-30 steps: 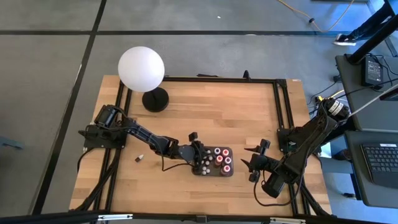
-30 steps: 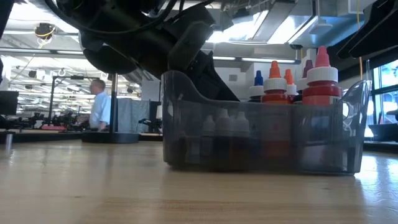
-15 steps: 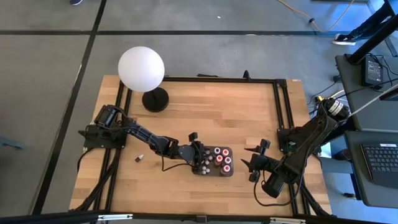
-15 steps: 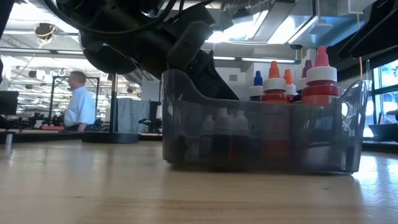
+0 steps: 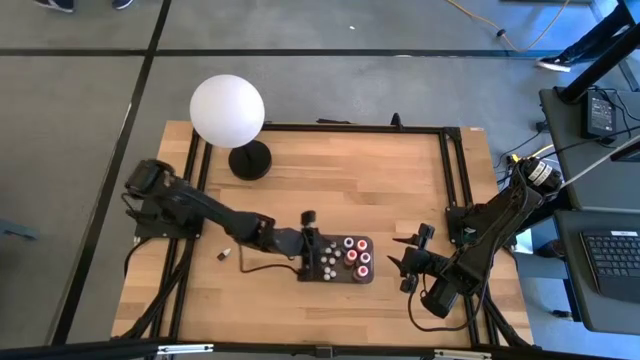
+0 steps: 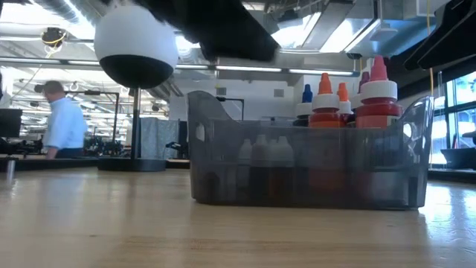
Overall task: Pick & Place food coloring
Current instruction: Put the small food coloring bottle into the black bin
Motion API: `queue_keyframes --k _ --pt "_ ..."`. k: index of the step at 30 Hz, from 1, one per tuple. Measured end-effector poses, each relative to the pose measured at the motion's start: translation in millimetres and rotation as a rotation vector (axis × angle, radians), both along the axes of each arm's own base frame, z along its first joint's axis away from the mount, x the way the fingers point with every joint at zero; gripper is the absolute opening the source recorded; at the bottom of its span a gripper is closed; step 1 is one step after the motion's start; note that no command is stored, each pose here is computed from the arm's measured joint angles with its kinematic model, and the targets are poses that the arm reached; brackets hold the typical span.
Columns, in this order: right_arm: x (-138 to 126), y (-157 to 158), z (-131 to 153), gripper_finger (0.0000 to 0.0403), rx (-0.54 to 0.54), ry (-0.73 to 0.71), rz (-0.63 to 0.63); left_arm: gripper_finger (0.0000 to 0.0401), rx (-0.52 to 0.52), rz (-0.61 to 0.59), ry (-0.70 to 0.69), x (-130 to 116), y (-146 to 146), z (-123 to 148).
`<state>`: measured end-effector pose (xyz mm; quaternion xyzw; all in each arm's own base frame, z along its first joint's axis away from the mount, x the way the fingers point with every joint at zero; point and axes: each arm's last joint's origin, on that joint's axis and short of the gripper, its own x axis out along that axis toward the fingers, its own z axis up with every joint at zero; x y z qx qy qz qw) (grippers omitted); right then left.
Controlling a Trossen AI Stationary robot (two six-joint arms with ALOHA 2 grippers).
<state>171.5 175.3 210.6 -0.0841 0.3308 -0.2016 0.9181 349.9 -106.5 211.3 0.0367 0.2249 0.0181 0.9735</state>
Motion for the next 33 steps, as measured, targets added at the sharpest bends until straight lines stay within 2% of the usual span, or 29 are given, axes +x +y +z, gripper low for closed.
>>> queue_keyframes --k 3,6,10,15,18,23,29,33 --pt "0 0 0 0.0233 0.004 0.004 0.000 0.0123 0.020 0.007 0.075 -23 3 23" --pt "0 0 0 0.0233 0.005 0.005 0.001 0.0122 -0.059 0.090 0.234 -54 12 36" --pt "0 0 0 0.0233 0.005 0.005 0.001 0.0121 -0.260 0.321 0.522 -102 27 41" --pt "0 0 0 0.0233 0.000 0.001 0.000 0.0123 -0.345 0.655 0.921 -144 38 29" --pt "0 0 0 0.0233 0.000 -0.001 -0.001 0.0120 -0.390 0.750 1.087 -154 39 16" --pt "0 0 0 0.0233 0.001 -0.002 -0.001 0.0119 -0.471 0.820 1.240 -160 37 -9" --pt "0 0 0 0.0233 0.001 -0.002 -0.001 0.0132 -0.478 0.880 1.309 -162 37 -28" --pt "0 0 0 0.0233 0.001 -0.002 -0.001 0.0162 -0.515 0.876 1.298 -158 38 -37"
